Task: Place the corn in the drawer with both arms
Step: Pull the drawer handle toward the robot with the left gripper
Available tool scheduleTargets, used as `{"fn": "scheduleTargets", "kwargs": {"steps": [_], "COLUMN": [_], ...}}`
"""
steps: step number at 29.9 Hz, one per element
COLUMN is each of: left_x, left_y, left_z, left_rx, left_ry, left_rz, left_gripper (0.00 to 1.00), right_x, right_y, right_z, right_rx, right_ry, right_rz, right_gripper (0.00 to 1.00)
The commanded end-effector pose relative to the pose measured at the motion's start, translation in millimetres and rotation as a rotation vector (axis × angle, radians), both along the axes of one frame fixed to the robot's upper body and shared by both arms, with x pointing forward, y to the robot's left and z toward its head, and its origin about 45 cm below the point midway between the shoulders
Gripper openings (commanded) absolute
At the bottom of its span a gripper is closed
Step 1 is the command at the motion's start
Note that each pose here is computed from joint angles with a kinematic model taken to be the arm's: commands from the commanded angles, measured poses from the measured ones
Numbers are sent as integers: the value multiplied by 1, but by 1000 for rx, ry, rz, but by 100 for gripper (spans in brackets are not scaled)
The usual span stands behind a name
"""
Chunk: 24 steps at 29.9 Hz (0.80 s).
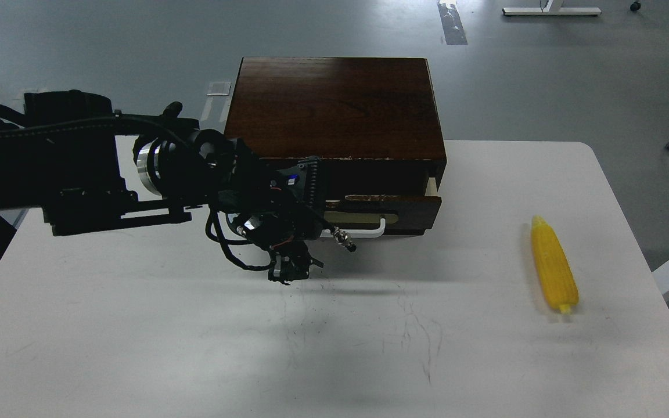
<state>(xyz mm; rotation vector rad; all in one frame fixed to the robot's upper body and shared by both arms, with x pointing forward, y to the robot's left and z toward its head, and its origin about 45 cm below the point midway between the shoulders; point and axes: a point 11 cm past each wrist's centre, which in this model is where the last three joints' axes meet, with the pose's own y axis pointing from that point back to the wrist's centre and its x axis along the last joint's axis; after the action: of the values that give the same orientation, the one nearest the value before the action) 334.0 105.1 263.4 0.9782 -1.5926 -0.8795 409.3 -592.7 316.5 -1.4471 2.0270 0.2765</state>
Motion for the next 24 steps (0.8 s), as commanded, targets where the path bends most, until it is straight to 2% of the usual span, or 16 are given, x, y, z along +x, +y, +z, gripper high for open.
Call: {"fn": "scheduleTargets", "kwargs": {"steps": [1,15,24], "left_x": [-2,-15,-13], "left_y": [0,-7,-8], "left_z": [1,1,4], "left_rx": [-2,-12,-16], "left_ry": [2,20,12], "left_rz": [-5,-46,-47], "left_gripper": [58,59,65], "right_x": [-1,0,0], "right_y": [0,1,1], "right_z": [-1,-1,-2], "right_rx": [0,1,2], "right_ry": [2,2,4], "right_rz": [-2,1,0], "right_gripper": [100,100,100]}}
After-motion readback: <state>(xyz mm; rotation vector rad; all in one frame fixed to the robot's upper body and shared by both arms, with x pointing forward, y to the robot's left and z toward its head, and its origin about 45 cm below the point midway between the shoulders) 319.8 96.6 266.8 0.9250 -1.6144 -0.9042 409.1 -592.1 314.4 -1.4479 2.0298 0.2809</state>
